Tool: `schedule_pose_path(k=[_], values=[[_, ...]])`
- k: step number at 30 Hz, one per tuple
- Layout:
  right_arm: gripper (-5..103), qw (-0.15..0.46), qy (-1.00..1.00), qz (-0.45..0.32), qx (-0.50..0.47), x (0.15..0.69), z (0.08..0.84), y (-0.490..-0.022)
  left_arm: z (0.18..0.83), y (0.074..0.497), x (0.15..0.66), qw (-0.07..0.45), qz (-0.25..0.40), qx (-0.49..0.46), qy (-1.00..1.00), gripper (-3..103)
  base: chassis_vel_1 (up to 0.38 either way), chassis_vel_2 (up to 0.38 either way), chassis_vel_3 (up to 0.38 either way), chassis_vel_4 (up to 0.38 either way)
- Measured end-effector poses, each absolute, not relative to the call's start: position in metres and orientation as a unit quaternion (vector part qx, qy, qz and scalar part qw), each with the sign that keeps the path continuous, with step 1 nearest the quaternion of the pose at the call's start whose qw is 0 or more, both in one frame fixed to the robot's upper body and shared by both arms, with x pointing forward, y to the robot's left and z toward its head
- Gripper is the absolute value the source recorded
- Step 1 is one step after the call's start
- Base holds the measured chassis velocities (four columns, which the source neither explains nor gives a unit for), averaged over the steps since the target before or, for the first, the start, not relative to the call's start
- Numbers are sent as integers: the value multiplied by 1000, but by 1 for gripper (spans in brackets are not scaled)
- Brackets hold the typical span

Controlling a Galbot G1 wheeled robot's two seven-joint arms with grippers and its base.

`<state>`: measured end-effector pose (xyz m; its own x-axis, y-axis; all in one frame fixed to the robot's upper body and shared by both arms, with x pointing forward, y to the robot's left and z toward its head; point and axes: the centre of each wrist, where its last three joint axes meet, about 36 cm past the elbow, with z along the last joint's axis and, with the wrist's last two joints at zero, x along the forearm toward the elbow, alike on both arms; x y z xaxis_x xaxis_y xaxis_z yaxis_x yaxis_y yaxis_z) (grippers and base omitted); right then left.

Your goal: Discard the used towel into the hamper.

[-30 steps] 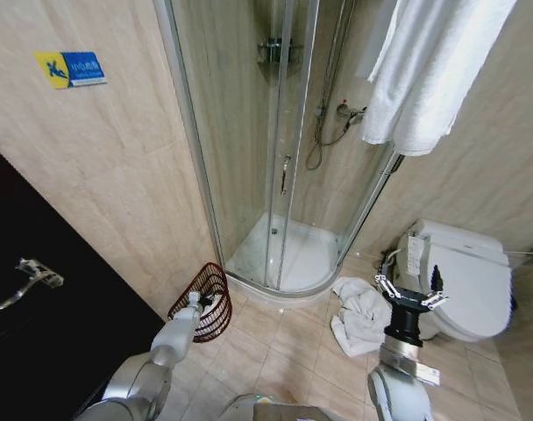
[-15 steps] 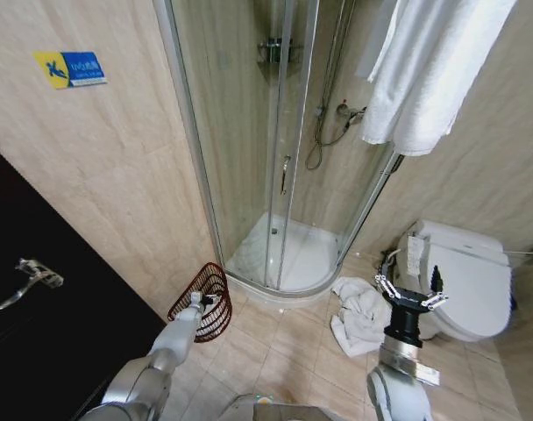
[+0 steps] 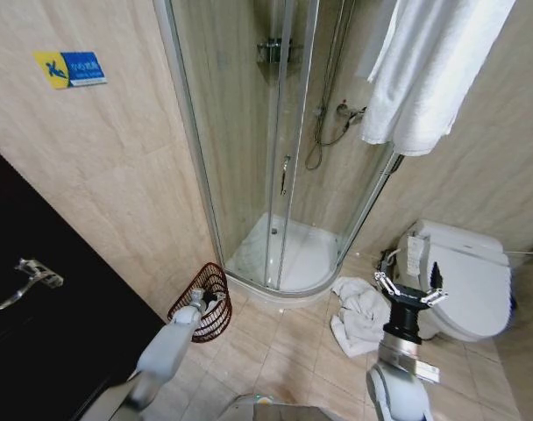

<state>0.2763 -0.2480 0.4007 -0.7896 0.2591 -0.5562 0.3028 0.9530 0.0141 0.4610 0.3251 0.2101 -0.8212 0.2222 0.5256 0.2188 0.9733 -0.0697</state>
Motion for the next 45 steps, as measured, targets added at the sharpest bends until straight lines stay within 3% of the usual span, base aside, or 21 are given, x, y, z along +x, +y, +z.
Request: schedule_pose_path(k=[11,22,27,45], values=[[100,293,945,-36,143,277,405,-244,277,340,410,234,19,-147,-961,100,0,0,0,0],[100,298,944,-31,140,276,410,-241,344,329,364,159,32,-166,-973,100,0,0,0,0],[100,299,943,-27,140,277,414,-238,379,321,345,111,28,-153,-982,100,0,0,0,0],[100,300,943,-14,144,273,419,-235,464,311,265,12,48,-92,-995,100,0,0,0,0]])
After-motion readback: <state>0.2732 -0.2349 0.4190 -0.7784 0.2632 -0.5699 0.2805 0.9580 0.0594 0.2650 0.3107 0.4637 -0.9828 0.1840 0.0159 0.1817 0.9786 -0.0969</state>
